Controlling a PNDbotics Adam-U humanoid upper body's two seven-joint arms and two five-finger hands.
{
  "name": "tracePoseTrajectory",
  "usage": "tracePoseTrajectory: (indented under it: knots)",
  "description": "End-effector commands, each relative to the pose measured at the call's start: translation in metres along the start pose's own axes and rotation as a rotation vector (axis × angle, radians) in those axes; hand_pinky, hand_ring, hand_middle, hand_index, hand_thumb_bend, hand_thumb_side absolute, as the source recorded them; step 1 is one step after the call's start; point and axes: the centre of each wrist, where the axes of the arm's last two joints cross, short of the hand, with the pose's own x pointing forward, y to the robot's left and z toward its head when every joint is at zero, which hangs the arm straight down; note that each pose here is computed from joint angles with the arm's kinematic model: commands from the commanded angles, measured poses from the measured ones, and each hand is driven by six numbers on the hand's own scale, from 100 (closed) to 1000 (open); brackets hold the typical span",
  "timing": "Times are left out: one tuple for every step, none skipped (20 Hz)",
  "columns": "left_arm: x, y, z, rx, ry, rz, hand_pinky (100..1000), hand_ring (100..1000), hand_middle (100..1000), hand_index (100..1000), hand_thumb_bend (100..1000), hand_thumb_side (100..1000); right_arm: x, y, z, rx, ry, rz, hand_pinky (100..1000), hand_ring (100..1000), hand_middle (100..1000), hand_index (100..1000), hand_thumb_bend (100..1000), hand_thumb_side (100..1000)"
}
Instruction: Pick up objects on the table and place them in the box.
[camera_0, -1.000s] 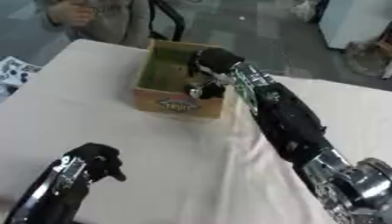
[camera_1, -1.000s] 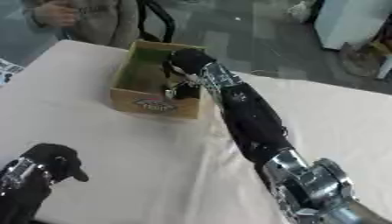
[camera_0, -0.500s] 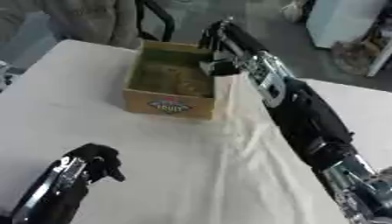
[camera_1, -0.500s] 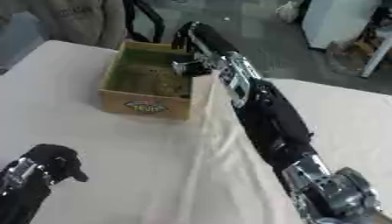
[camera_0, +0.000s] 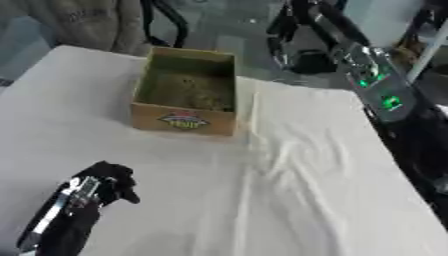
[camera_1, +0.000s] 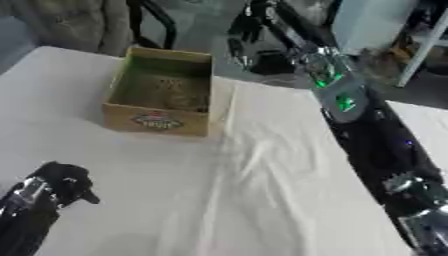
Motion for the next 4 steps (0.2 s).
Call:
tracePoseTrajectory:
  knots:
    - [0.006,0.006,0.001,0.016,-0.014,-0.030,572,494,511,652,100,738,0.010,-0.024,0.014,-0.077,-0.007,-0.041,434,497,497,591,100,100]
    - [0.006,0.006,0.001,0.020,-0.013,-0.030,572,494,511,652,100,740,0.010,-0.024,0.021,-0.101,0.003,-0.076,428,492,492,587,100,100]
    - [0.005,0.007,0.002,0.024,-0.011,-0.031,573,494,511,652,100,741,0.011,-0.023,0.028,-0.125,0.013,-0.111,426,490,490,586,100,100]
    - [0.005,0.007,0.002,0.026,-0.009,-0.032,573,494,511,652,100,742,0.011,-0.022,0.033,-0.146,0.025,-0.142,421,485,486,581,100,100]
